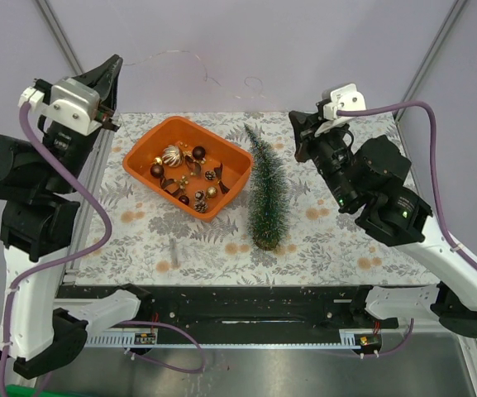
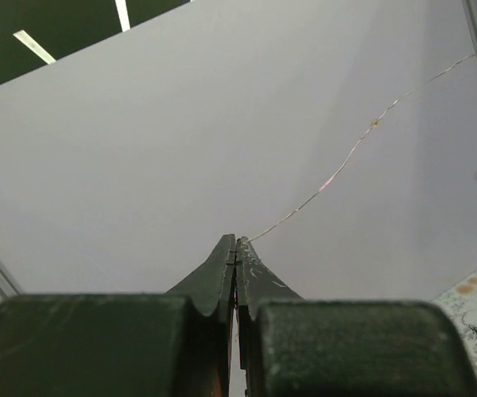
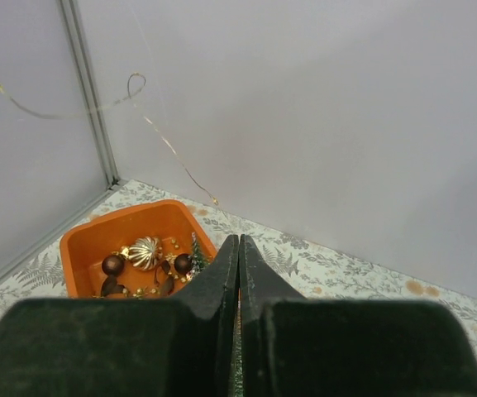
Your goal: Decorate the small christmas tree
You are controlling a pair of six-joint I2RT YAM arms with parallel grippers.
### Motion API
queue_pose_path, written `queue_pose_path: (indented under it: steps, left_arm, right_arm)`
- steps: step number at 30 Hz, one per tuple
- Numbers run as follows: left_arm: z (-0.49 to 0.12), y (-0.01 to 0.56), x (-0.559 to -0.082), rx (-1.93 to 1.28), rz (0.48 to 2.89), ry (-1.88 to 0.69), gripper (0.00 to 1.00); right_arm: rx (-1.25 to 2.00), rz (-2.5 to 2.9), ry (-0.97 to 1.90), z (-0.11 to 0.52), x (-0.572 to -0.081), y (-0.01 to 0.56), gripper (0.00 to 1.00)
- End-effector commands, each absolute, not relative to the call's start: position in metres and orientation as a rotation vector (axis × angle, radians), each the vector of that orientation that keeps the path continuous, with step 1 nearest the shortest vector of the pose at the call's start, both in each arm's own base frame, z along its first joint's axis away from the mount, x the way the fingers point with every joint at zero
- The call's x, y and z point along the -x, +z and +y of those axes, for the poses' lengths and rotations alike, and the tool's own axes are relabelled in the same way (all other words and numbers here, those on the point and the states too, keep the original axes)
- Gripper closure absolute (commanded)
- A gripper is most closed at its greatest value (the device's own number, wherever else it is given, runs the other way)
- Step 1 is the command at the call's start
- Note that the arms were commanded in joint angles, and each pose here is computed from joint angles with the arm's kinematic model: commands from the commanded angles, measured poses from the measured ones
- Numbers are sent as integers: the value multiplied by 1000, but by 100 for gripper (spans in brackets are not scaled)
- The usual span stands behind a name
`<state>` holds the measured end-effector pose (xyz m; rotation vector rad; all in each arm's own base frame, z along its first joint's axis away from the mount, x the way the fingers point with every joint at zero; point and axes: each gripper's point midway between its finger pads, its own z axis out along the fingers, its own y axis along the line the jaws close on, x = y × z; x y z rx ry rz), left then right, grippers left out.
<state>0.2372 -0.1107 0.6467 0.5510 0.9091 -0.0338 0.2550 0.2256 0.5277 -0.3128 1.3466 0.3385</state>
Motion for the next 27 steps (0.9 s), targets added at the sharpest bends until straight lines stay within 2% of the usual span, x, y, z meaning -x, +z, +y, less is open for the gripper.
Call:
queue_pose_path:
  steps: [1,11,22,27]
  left_arm:
    - [-109,662,-229,-524,866,-48,97]
    - [-134,596,-260,-614,1031,-119,95]
    - [-172,535,-320,-645,1229,-168,96]
    - [-190,544,-318,-657,1210,-202,97]
  right_arm:
    - [228,1309,312,206,-260,549,100]
    - [171,1308,279,190,-283,559,100]
    - [143,1290,191,166,-313,574,100]
    - [108,1294,141,139,-325,578,100]
